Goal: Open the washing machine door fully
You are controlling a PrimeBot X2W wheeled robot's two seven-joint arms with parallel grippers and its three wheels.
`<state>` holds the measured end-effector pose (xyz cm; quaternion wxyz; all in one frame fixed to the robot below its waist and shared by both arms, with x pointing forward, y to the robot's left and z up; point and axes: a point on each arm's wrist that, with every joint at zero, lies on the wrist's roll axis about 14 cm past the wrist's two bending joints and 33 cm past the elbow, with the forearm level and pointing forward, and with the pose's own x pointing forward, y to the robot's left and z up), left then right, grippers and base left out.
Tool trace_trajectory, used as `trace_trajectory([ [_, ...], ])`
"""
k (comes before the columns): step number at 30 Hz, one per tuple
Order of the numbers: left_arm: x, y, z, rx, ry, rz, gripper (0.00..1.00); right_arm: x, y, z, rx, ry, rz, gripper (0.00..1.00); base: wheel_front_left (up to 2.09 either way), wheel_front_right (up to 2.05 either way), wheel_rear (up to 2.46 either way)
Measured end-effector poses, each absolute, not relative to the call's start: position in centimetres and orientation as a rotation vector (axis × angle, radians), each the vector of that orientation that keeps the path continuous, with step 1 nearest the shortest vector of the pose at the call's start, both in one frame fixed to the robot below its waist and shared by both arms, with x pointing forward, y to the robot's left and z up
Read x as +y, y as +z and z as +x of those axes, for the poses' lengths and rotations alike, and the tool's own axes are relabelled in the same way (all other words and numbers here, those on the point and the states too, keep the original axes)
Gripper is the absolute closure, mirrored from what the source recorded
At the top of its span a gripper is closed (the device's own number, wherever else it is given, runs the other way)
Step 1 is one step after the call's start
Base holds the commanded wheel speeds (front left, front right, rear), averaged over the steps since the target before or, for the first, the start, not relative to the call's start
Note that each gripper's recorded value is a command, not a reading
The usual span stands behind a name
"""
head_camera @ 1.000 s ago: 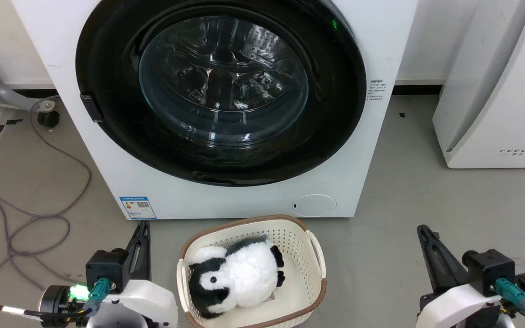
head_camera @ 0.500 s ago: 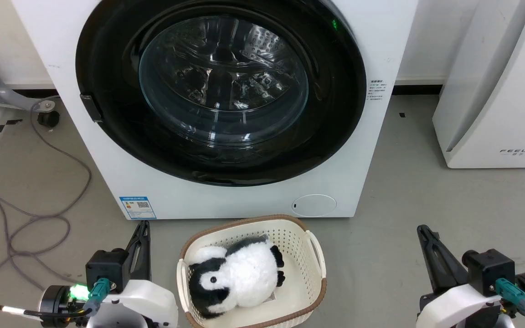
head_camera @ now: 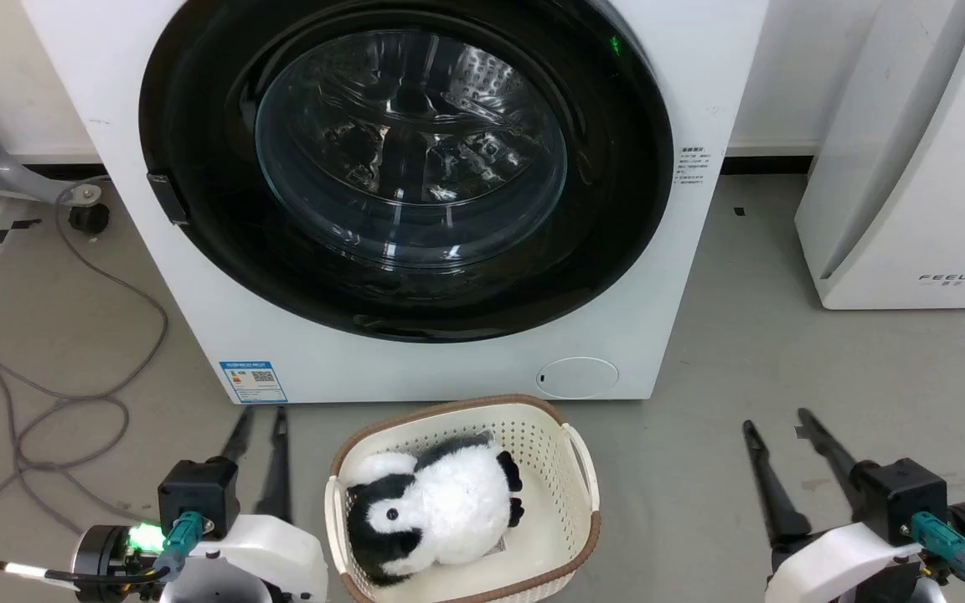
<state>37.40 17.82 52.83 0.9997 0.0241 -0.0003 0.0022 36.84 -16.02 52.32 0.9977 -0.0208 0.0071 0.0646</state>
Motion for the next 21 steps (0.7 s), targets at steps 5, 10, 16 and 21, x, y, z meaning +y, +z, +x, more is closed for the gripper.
trace_trajectory([
  [5, 17.7, 52.8, 37.4, 0.0, 0.001, 0.048, 0.0, -16.2, 52.5, 36.9, 0.008, 0.125, -0.031, 0.0, 0.0, 0.0, 0.0],
  [10, 17.5, 52.9, 37.4, -0.01, 0.001, 0.047, 0.0, -16.4, 52.9, 36.9, -0.01, 0.119, -0.017, 0.0, 0.0, 0.0, 0.0],
  [16, 17.3, 53.0, 37.4, -0.023, -0.003, 0.047, 0.0, -16.5, 53.5, 37.0, -0.038, 0.114, 0.003, 0.0, 0.0, 0.0, 0.0],
  [21, 17.3, 53.1, 37.4, -0.03, 0.002, 0.046, 0.0, -16.7, 54.0, 37.0, -0.061, 0.11, 0.022, 0.0, 0.0, 0.0, 0.0],
])
